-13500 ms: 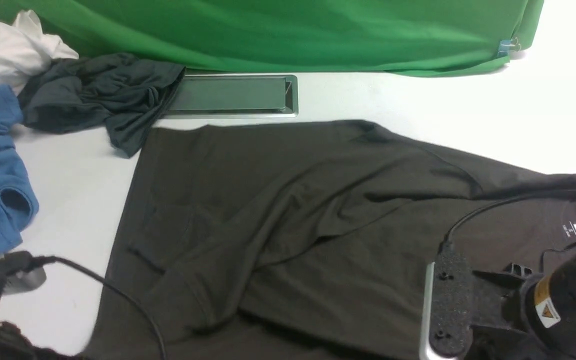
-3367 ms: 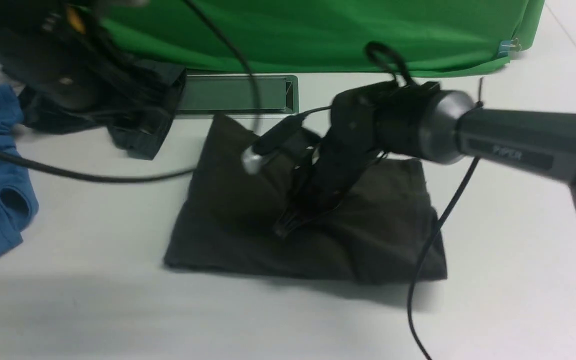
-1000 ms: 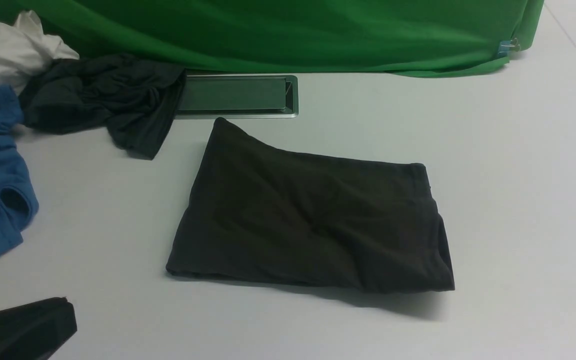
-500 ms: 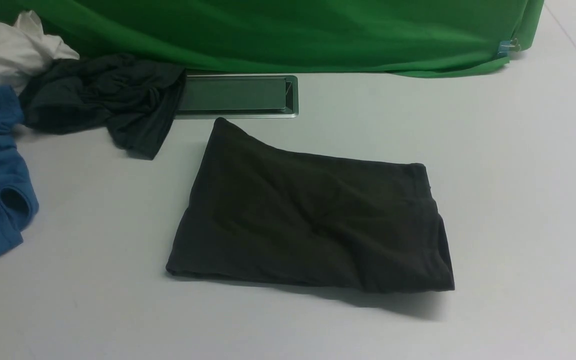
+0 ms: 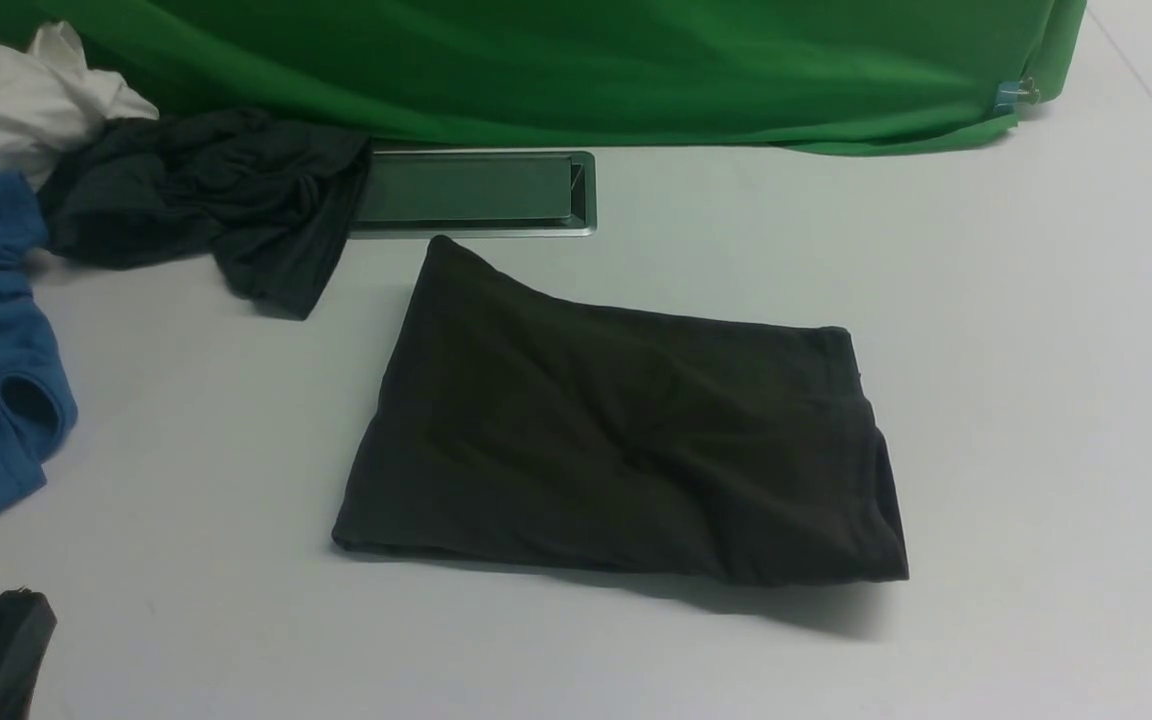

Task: Fold a long-sleeved shirt on a white desktop.

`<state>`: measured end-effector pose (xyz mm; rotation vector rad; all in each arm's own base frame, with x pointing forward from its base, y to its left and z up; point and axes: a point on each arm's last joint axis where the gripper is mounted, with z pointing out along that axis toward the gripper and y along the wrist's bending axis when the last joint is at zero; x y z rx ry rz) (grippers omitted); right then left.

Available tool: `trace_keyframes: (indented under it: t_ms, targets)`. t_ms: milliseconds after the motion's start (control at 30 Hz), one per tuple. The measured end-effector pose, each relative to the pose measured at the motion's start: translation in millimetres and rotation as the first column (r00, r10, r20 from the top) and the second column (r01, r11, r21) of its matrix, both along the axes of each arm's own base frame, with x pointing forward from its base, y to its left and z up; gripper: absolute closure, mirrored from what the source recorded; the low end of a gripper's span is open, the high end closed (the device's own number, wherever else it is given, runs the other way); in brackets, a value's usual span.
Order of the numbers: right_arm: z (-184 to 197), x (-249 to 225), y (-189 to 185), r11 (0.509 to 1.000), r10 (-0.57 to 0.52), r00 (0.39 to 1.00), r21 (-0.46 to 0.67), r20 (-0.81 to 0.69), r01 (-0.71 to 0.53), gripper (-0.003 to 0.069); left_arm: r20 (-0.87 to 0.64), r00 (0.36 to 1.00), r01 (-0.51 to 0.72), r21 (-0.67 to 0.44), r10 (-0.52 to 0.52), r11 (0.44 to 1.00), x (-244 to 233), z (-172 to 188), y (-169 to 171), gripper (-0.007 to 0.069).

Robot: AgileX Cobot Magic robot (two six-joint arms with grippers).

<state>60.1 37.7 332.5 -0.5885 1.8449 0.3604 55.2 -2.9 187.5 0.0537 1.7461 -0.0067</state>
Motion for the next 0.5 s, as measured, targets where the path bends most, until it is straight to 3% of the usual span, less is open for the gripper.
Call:
trace_keyframes:
  t_ms: [333,500]
  targets:
    - [0.0,0.0,0.0,1.0,0.0,1.0,0.0,0.0,0.0,0.0421,0.001,1.0,-0.005,-0.027,0.005,1.0,0.0,0.2,0.0,0.0607]
    - [0.0,0.0,0.0,1.0,0.0,1.0,0.001,-0.001,0.0,0.0421,0.004,1.0,-0.008,0.012,0.008,1.0,0.1,0.3,0.9,0.0607]
